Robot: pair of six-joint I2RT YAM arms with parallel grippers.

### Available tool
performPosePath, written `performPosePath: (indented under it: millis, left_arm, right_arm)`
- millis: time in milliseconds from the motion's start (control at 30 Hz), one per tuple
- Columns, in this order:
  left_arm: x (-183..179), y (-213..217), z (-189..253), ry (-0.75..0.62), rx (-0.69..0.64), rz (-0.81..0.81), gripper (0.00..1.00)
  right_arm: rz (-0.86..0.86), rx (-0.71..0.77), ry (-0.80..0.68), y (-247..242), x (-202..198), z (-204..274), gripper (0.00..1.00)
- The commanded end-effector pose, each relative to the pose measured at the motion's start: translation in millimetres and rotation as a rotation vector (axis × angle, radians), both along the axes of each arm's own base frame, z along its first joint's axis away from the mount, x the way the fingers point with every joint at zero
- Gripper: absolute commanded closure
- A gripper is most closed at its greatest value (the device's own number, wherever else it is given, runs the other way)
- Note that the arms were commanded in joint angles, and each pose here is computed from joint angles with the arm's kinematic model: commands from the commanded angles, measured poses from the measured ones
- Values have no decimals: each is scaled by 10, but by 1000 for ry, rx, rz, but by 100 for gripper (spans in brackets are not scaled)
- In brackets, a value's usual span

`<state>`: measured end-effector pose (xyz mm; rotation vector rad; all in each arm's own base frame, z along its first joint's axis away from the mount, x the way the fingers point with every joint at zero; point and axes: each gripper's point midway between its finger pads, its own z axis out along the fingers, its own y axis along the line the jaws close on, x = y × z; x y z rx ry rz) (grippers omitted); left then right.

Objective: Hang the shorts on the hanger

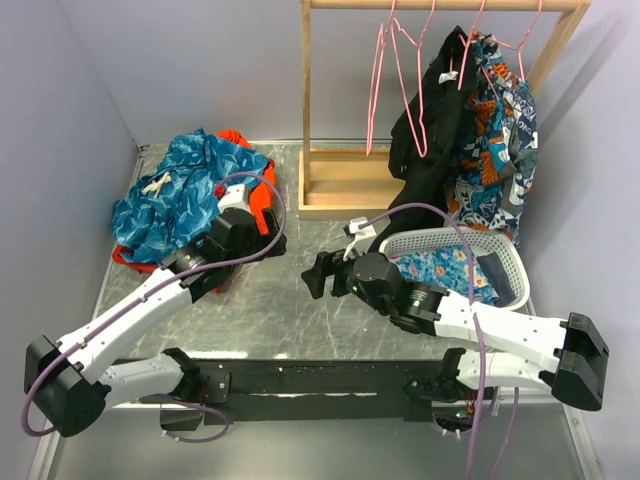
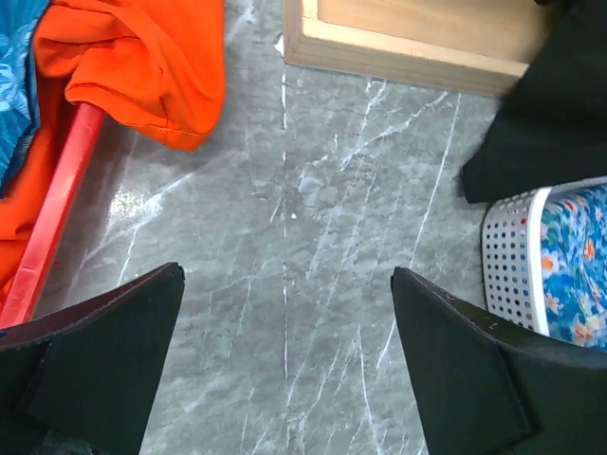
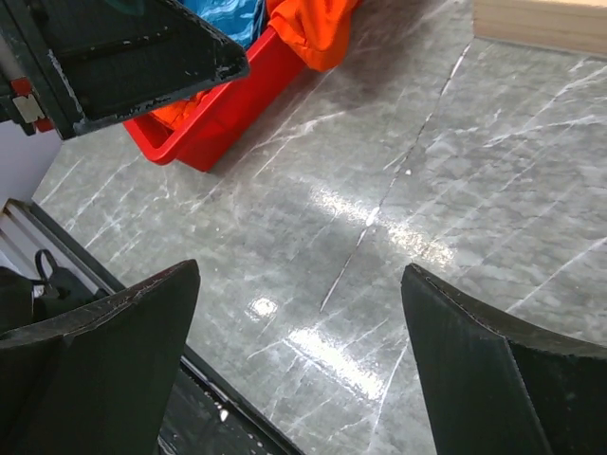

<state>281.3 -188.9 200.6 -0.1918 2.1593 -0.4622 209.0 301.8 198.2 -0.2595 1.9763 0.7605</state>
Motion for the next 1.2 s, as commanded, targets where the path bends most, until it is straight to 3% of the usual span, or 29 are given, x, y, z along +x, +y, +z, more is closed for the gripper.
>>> performPosePath:
  millis: [0, 67, 267, 400, 433, 500, 633, 767, 900, 1000, 1167]
  left_arm:
    - [115, 38, 285, -67, -29, 63, 4]
    - [164, 48, 366, -75, -33, 91, 3]
    - [585, 467, 659, -21, 49, 384, 3]
    - [1288, 837, 723, 4, -75, 461, 5]
    - [1470, 1059, 736, -8, -85, 503, 11]
    - [1884, 1103, 737, -41, -105, 492, 16]
    - [2492, 1410, 503, -52, -66, 521, 41]
    - [2997, 1475, 10, -39, -54, 473, 48]
    - [3243, 1520, -303, -19, -59, 462, 53]
    - [3321, 1506, -419, -17, -74, 453, 62]
    - [3323, 1527, -198, -74, -91, 449, 87]
  right_arm:
    - [-52, 22, -30, -90, 59, 108, 6]
    - [-49, 25, -32, -94, 51, 121, 6]
    - [-51, 21, -30, -102, 53, 99, 5]
    - [-41, 4, -15, -113, 22, 53, 5]
    - [-35, 4, -12, -109, 16, 53, 5]
    - [-28, 9, -8, -95, 4, 63, 5]
    - [-10, 9, -2, -92, -33, 77, 5]
    - [-5, 1, 0, -92, -41, 52, 5]
    - [-4, -24, 3, -82, -22, 30, 5]
    - [4, -27, 1, -59, -23, 46, 5]
    - [-3, -26, 1, -72, -20, 32, 5]
